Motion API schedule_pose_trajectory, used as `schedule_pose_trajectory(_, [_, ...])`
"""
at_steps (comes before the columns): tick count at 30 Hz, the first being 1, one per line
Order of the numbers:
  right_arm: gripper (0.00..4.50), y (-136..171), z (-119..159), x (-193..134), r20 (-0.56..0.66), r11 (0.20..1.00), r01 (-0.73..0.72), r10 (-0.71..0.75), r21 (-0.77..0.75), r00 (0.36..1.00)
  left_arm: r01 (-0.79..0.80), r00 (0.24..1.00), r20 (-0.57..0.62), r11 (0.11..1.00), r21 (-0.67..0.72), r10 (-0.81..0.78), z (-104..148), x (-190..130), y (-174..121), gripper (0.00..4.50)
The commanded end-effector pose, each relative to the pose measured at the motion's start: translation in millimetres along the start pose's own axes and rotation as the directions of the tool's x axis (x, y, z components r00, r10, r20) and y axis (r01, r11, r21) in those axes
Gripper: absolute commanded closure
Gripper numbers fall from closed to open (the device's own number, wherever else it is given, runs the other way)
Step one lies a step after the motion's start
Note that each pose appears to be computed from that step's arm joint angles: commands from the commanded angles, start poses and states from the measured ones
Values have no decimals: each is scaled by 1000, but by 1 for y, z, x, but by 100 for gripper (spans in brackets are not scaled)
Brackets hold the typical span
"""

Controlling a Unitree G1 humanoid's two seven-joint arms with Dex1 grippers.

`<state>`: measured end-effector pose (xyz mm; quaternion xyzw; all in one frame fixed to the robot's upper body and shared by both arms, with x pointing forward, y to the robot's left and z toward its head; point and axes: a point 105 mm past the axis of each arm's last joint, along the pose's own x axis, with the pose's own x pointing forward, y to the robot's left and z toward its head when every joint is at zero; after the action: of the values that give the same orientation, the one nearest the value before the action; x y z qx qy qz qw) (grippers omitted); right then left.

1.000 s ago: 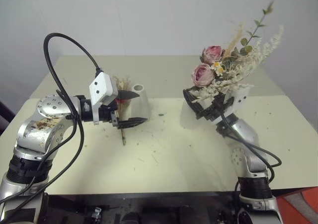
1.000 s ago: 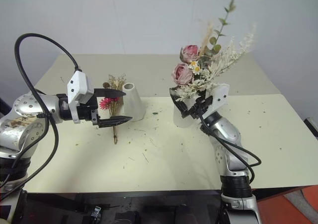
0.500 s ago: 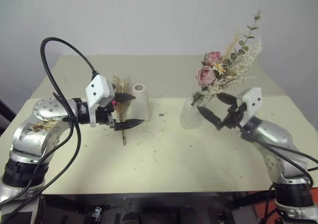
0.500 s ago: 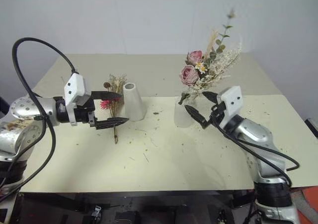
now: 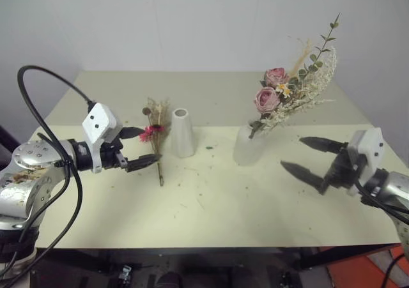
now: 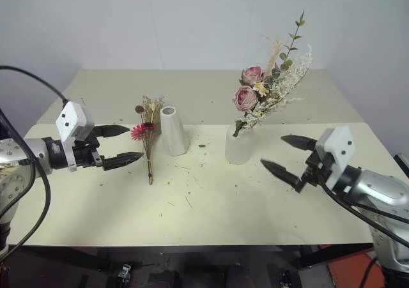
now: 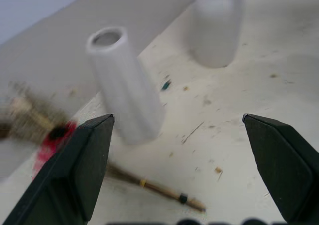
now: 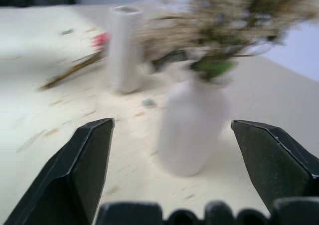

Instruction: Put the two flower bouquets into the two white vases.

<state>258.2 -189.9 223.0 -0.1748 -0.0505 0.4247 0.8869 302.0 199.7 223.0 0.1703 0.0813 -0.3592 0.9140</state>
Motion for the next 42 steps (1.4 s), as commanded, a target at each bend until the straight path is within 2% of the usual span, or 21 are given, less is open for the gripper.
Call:
schedule_pose_trajectory(1, [3,21,18,4,1,992,-123,123,-12,992,-192,980,-63,975,-107,187,-3,-8,11,0])
schedule_pose_trajectory(4, [3,28,25,17,-6,987,-160,160,-10,987,-324,944,-129,921,-215,302,-9,-10,23,0])
schedule_pose_trajectory(7, [3,38,35,32,18,971,-239,239,-8,971,-411,911,-194,848,-335,365,-10,3,32,0])
schedule_pose_trajectory(11, [3,43,39,44,15,955,-297,297,-22,955,-446,890,-278,815,-371,360,-15,25,22,0])
schedule_pose_trajectory(15, [3,42,42,50,10,951,-308,308,-34,951,-541,831,-381,752,-377,406,-28,51,22,0])
schedule_pose_trajectory(19, [3,42,42,50,1,950,-309,309,-31,951,-559,820,-413,712,-426,397,-31,66,21,0])
schedule_pose_trajectory(25, [3,44,42,50,-16,954,-298,298,-31,955,-538,828,-474,666,-517,300,-42,90,13,0])
schedule_pose_trajectory(32, [3,44,42,49,-21,960,-279,279,-21,960,-557,811,-506,654,-513,294,-52,104,15,0])
schedule_pose_trajectory(35, [3,45,41,49,-23,960,-278,277,-18,961,-550,819,-494,642,-535,291,-49,112,17,0])
schedule_pose_trajectory(38, [0,44,41,49,-26,962,-271,271,-14,962,-525,840,-465,640,-562,280,-45,120,18,57])
schedule_pose_trajectory(42, [0,44,39,49,-32,965,-263,263,-12,964,-527,834,-484,640,-559,264,-51,126,16,186])
